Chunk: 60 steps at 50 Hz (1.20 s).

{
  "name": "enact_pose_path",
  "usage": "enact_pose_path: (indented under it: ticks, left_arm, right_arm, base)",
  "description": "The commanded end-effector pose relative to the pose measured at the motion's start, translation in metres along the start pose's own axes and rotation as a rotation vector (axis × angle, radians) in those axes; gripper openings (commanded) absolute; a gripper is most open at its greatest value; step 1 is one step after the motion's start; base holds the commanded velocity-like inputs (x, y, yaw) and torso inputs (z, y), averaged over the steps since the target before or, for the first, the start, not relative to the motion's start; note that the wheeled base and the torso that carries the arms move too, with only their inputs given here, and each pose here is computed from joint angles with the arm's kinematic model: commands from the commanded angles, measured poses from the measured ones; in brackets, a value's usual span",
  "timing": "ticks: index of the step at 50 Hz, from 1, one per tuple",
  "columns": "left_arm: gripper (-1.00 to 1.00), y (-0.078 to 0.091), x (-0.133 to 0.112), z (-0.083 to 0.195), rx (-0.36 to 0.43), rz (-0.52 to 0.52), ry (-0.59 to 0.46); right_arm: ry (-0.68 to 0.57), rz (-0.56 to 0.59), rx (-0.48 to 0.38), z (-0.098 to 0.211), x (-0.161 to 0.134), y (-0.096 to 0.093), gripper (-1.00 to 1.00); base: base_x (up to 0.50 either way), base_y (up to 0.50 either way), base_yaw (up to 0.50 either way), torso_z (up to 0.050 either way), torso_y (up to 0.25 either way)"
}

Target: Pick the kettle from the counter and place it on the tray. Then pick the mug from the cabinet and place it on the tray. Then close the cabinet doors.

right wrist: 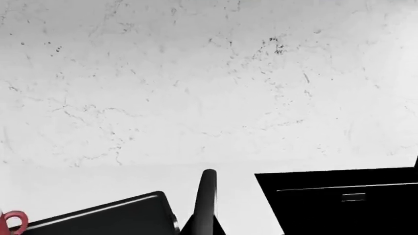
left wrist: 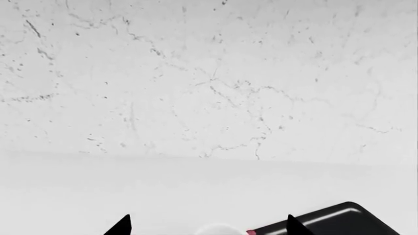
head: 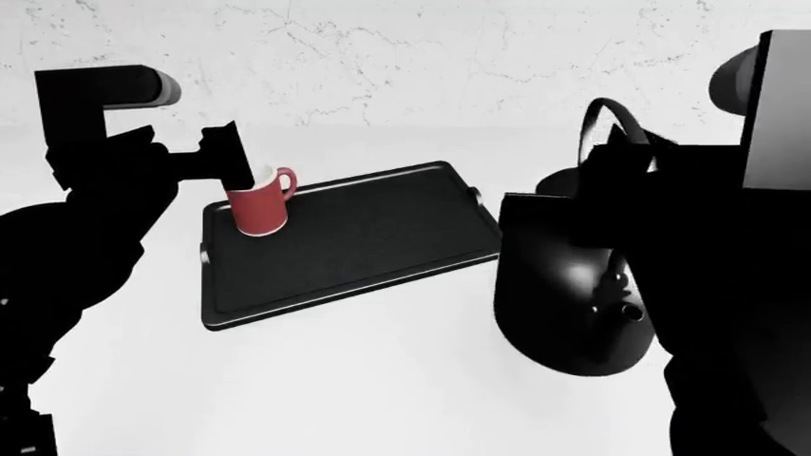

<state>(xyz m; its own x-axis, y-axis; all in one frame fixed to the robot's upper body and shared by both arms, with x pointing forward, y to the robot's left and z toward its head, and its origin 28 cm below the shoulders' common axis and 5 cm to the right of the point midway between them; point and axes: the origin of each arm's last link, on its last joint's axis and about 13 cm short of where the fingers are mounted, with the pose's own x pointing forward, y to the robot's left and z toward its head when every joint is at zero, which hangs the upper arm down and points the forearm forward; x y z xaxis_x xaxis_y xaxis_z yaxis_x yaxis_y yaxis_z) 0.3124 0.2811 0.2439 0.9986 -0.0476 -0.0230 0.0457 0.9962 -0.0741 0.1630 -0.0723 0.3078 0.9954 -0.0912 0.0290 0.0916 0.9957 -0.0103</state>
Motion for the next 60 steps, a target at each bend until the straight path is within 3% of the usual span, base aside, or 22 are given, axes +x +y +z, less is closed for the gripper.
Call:
enact_pose_path:
  ticks: [1, 16, 25, 36, 42, 60]
  left_arm:
    - [1.00, 0.000, 0.001, -0.001, 0.000, -0.003, 0.001]
    - [1.00, 0.004, -0.003, 0.000, -0.007, -0.003, -0.005]
    - [1.00, 0.009, -0.002, -0.002, -0.016, 0.006, -0.006]
    - [1.00, 0.015, 0.004, -0.011, -0.020, 0.016, 0.012]
    - [1.00, 0.019, 0.005, -0.018, -0.025, 0.028, 0.026]
    - [1.00, 0.026, 0.006, -0.028, -0.036, 0.048, 0.043]
  right_arm:
    - [-0.117, 0.154, -0.014, 0.025, 0.020, 0.010, -1.00]
    - [-0.249, 0.236, -0.164, 0.047, 0.090, 0.048, -1.00]
    - [-0.273, 0.281, -0.161, 0.040, 0.159, 0.078, -1.00]
    - [-0.237, 0.293, -0.155, 0.019, 0.211, 0.113, -1.00]
    - [-0.190, 0.313, -0.124, -0.002, 0.223, 0.122, -1.00]
    - [-0.096, 0.382, -0.027, -0.038, 0.220, 0.131, -1.00]
  base:
    - [0.00, 0.00, 0.00, 0.000, 0.000]
    - [0.00, 0.00, 0.00, 0.000, 0.000]
    - [0.00, 0.00, 0.00, 0.000, 0.000]
    - [0.00, 0.00, 0.00, 0.000, 0.001]
    - [0.00, 0.00, 0.00, 0.000, 0.000]
    - [0.00, 0.00, 0.00, 0.000, 0.001]
